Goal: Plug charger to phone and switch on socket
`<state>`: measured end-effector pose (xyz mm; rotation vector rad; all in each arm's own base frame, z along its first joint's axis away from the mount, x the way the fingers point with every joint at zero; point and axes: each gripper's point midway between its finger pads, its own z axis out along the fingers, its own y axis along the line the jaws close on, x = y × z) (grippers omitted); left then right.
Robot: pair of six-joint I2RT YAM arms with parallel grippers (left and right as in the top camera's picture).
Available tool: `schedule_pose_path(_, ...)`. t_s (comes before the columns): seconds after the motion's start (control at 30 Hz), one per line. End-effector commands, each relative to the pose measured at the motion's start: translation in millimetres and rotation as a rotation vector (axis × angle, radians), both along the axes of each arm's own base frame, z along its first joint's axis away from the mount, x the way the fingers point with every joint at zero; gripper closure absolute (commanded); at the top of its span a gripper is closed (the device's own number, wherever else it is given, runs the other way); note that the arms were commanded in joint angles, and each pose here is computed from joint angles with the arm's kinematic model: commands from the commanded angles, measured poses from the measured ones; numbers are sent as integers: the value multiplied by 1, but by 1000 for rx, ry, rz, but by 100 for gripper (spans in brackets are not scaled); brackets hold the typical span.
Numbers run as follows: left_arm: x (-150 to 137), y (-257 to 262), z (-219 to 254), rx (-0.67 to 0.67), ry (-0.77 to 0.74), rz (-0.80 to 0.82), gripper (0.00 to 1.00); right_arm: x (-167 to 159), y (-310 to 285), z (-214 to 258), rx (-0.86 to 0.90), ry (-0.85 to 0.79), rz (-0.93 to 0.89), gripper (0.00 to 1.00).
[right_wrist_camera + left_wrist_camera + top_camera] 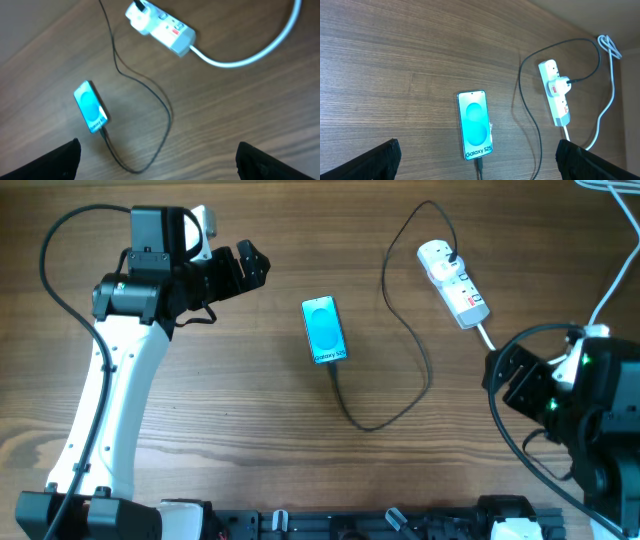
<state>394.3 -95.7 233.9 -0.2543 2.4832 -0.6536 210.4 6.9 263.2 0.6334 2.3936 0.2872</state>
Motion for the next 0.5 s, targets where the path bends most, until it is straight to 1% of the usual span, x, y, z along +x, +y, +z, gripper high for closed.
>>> schedule_pose_path(0.0, 1, 0, -4, 7, 7, 1, 0, -5, -2, -4, 3, 18, -26, 0)
schedule_pose_path(0.23, 1, 0, -4, 7, 7, 1, 0, 1, -2, -13, 2, 64, -26, 0)
schedule_pose_path(0.33, 1, 0, -4, 7, 7, 1, 0, 5, -8, -17, -27, 81, -44, 0)
schedule_pose_path(0.47, 1, 0, -4, 7, 7, 1, 0, 16, -6, -19, -26, 71, -29, 0)
